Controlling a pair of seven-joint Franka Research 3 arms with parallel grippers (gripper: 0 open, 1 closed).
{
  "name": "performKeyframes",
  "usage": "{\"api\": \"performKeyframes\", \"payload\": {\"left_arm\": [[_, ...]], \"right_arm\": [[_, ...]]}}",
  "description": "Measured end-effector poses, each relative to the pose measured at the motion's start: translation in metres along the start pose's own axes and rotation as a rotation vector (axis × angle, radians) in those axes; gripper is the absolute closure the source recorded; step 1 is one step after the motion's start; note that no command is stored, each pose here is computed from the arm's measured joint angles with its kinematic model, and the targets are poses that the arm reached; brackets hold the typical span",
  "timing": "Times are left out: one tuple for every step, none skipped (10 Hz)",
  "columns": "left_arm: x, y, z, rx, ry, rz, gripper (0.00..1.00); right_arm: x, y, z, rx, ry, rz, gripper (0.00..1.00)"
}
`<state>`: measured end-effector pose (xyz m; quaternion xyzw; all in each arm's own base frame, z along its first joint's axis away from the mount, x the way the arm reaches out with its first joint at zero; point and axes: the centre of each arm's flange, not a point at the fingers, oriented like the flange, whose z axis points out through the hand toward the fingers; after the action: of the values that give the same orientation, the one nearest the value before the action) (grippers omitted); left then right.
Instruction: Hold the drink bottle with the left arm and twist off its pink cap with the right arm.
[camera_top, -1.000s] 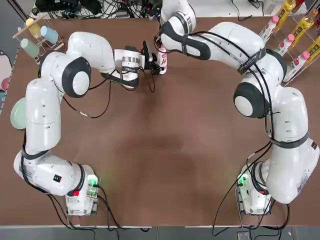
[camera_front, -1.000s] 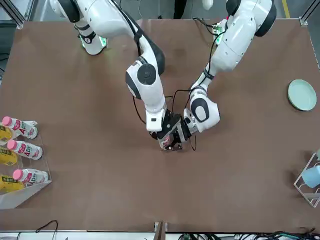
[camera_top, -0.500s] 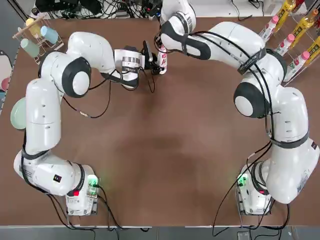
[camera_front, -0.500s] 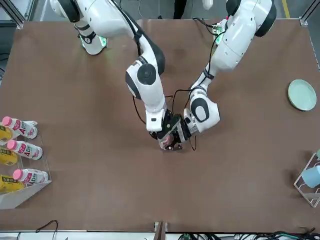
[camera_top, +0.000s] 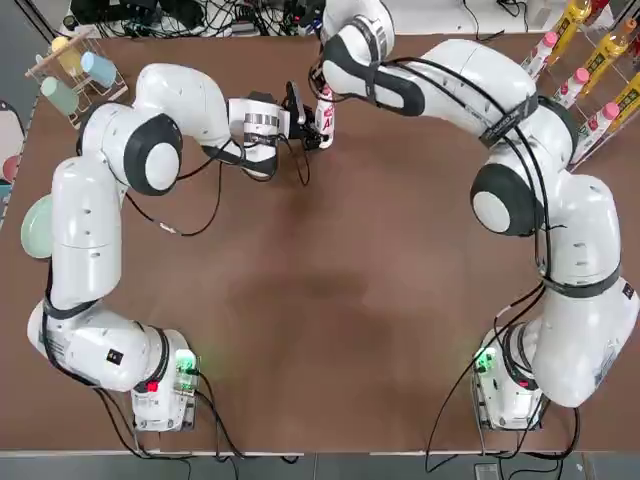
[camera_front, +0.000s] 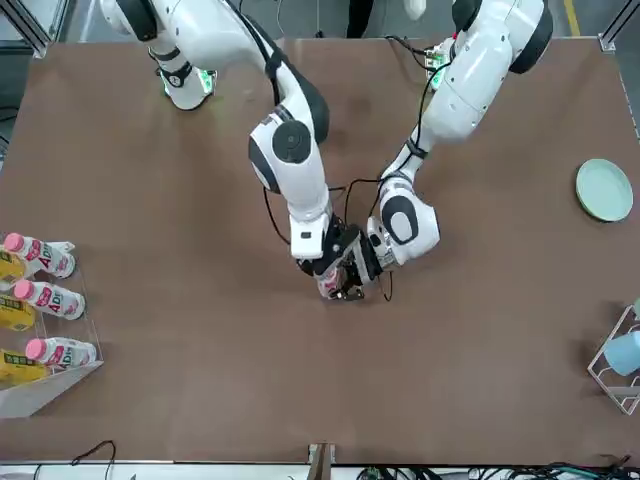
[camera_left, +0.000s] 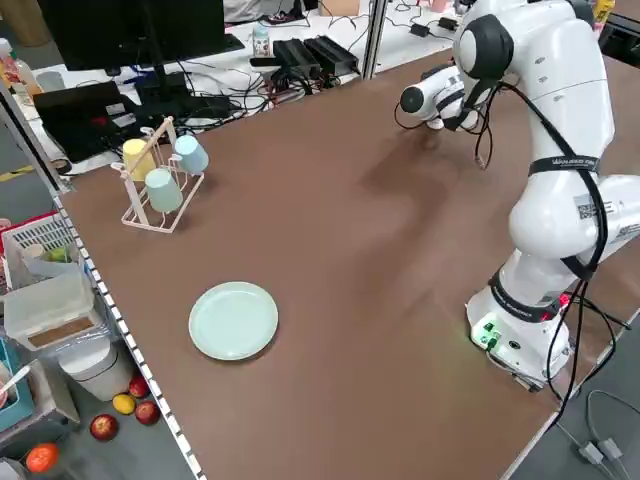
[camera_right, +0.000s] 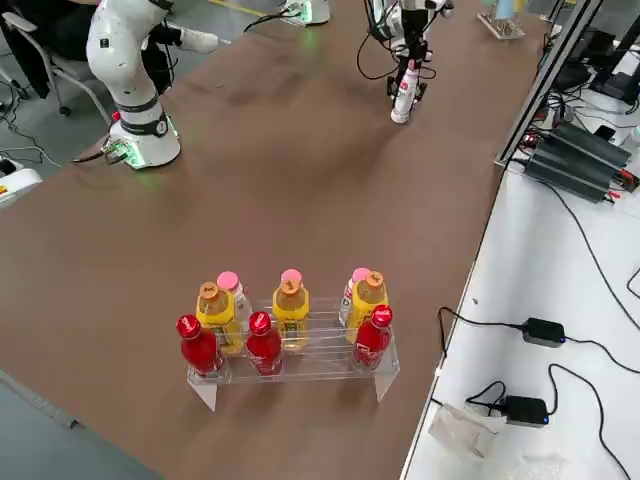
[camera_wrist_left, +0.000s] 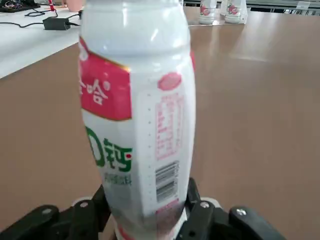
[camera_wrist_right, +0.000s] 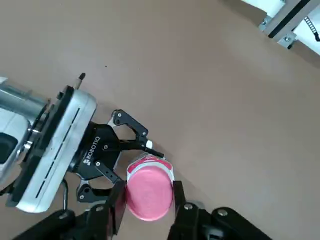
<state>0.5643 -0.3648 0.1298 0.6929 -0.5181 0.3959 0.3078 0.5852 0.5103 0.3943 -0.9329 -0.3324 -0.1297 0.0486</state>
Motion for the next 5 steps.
{"api": "performKeyframes", "payload": {"left_arm": [[0.0,0.0,0.0,0.0,0.0,0.0,0.4],[0.0,0.0,0.0,0.001,0.0,0.0,0.4],[-0.001,-0.002,-0.001,0.003,0.0,-0.001,0.4],[-0.001,-0.003,-0.002,0.005,0.0,-0.002,0.4],[-0.002,-0.004,-0.003,0.007,0.0,-0.002,0.4]], "right_arm": [[0.001,0.001,-0.006,-0.001,0.001,-0.001,0.57],[0.0,0.003,-0.016,-0.002,-0.007,-0.001,0.57],[-0.002,0.008,-0.028,-0.006,-0.035,0.004,0.57],[-0.008,0.018,-0.037,-0.014,-0.08,0.017,0.57],[-0.018,0.038,-0.037,-0.023,-0.12,0.041,0.57]]}}
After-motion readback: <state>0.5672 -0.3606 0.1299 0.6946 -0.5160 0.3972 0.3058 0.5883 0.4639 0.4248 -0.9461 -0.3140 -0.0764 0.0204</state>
